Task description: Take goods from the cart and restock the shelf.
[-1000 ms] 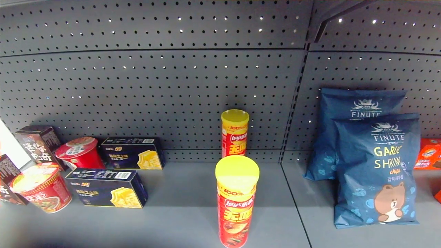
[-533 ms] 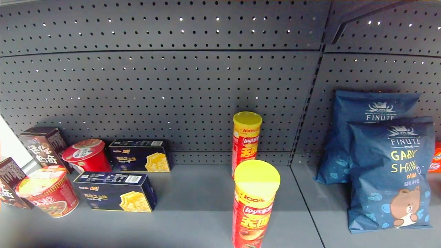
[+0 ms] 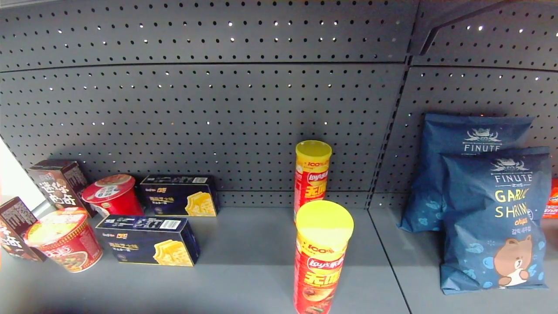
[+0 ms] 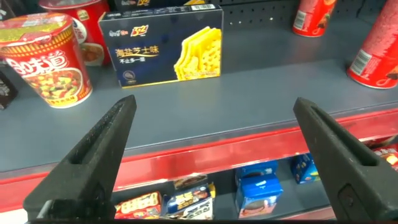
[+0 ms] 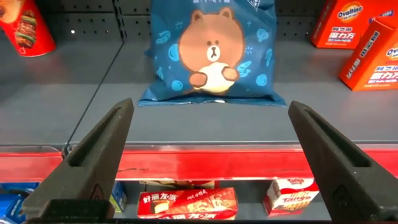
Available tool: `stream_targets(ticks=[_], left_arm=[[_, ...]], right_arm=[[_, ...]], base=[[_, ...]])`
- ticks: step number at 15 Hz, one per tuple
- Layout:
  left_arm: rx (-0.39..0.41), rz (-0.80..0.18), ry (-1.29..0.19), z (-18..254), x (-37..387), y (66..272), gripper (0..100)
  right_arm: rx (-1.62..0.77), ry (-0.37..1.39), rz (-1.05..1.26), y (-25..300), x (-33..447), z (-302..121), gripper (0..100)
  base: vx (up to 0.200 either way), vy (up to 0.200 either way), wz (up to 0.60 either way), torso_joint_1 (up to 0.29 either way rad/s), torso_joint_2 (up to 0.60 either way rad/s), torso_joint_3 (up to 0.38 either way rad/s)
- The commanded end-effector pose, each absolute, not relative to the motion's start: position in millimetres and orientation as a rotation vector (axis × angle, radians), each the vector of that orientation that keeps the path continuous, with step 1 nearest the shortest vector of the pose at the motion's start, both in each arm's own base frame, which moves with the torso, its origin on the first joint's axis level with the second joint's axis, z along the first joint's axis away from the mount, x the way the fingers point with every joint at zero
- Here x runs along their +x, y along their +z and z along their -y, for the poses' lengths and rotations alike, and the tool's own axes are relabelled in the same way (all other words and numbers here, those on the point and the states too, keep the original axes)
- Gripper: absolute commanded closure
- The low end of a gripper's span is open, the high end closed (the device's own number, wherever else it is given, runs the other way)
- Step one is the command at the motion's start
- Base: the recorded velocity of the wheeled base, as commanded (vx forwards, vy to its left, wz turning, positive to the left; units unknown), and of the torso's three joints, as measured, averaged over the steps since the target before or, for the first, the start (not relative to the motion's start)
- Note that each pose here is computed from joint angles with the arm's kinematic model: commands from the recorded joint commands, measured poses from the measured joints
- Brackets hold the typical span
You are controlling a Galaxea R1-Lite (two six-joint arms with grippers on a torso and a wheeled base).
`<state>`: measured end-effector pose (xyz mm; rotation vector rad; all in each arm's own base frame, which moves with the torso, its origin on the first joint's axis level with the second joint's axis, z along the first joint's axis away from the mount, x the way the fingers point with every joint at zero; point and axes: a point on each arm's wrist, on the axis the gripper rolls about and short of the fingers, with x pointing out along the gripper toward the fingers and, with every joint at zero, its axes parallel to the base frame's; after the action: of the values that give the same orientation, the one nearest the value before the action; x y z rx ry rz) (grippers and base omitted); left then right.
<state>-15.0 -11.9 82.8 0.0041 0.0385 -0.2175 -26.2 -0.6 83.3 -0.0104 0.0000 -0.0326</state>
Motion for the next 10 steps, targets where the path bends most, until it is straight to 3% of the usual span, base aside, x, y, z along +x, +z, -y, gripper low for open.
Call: stream_targets(ticks=[1,10], left_arm=[[0.002,-0.041,-0.218,11.9,-14.8,82.9,0],[0.007,-0.039,-0.221,12.0,-14.9,82.9,0]], right_arm=[[-0.011,-0.032,-0.002,83.4,-26.1,0.7,0],[-0.011,-0.032,-0.002,83.4,-26.1,0.7,0]], base=[[0.0,0.0,0.0,0.0,0.0,0.0],[0.0,0.0,0.0,0.0,0.0,0.0]])
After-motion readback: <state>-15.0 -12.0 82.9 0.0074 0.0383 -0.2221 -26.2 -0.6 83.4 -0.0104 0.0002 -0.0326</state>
